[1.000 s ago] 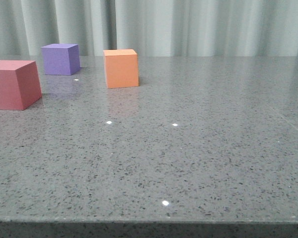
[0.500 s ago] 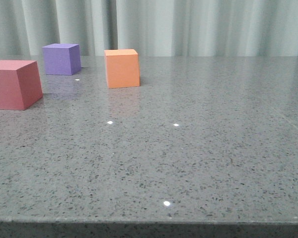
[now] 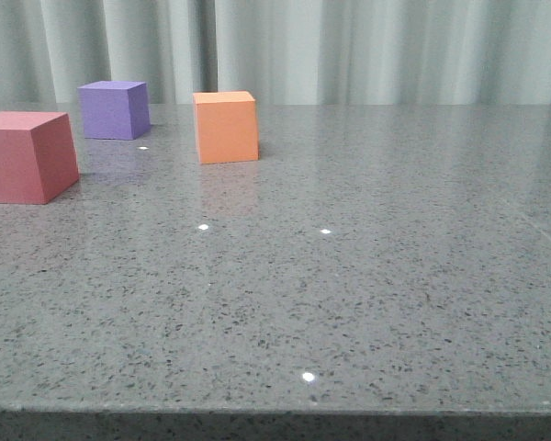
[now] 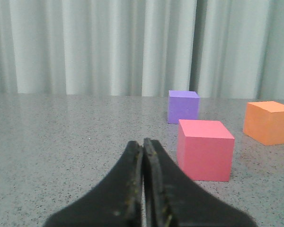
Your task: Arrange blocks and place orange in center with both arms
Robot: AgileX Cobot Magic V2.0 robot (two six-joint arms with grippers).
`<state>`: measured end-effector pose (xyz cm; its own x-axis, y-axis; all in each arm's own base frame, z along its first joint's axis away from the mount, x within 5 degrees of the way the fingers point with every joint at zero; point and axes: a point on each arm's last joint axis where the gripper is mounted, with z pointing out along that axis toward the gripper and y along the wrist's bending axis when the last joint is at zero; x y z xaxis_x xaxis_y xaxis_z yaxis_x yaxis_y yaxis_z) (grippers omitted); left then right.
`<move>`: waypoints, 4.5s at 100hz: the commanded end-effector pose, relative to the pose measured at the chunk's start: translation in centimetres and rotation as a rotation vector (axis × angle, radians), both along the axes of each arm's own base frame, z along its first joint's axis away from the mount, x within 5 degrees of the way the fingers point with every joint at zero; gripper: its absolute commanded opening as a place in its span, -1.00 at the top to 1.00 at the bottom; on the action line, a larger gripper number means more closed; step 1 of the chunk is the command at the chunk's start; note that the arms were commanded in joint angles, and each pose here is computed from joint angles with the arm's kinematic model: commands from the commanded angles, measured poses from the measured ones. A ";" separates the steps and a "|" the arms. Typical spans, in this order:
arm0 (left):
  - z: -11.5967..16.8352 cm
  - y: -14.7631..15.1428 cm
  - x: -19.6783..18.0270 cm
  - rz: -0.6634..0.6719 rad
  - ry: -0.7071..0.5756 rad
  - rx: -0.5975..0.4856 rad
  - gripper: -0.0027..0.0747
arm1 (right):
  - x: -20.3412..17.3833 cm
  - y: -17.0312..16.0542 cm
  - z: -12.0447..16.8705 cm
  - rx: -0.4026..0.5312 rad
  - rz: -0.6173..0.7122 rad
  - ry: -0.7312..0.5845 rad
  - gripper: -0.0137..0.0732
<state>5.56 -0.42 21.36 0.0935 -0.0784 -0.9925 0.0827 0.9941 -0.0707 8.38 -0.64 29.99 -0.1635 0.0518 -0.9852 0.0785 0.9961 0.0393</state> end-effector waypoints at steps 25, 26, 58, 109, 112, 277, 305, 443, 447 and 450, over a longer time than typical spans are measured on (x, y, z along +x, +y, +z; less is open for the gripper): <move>-0.5 0.0 -0.2 -0.002 -0.070 -0.016 0.98 | 0.1 0.0 1.4 -0.025 0.005 -0.087 0.75; -0.5 0.0 -0.2 -0.002 -0.070 -0.016 0.98 | 0.1 0.0 1.4 -0.025 0.005 -0.087 0.80; -0.5 0.0 -0.2 -0.002 -0.076 -0.016 0.98 | 0.1 0.0 1.4 -0.025 0.005 -0.087 0.84; 5.1 0.1 -0.6 -0.012 -0.085 -0.105 0.98 | 0.1 0.0 1.4 -0.025 0.005 -0.087 0.84; 5.9 0.0 -0.5 -0.012 -0.062 -0.103 0.98 | 0.1 0.0 1.4 -0.025 0.005 -0.087 0.84; 18.2 -1.4 14.1 -0.020 0.696 -0.047 -0.49 | 0.1 0.0 1.4 -0.025 0.005 -0.087 0.84; 19.2 -1.9 15.1 -0.043 0.675 -0.142 -0.48 | 0.1 0.0 1.4 -0.025 0.005 -0.087 0.84; 16.5 -24.7 31.2 -0.045 0.734 -0.102 -0.48 | 0.1 0.0 1.4 -0.025 0.005 -0.087 0.84; 16.3 -24.7 31.4 -0.025 0.736 -0.106 -0.48 | 0.1 0.0 1.4 -0.025 0.005 -0.087 0.84; 16.2 -24.5 31.4 -0.008 0.735 -0.106 -0.48 | 0.1 0.0 1.4 -0.025 0.005 -0.087 0.84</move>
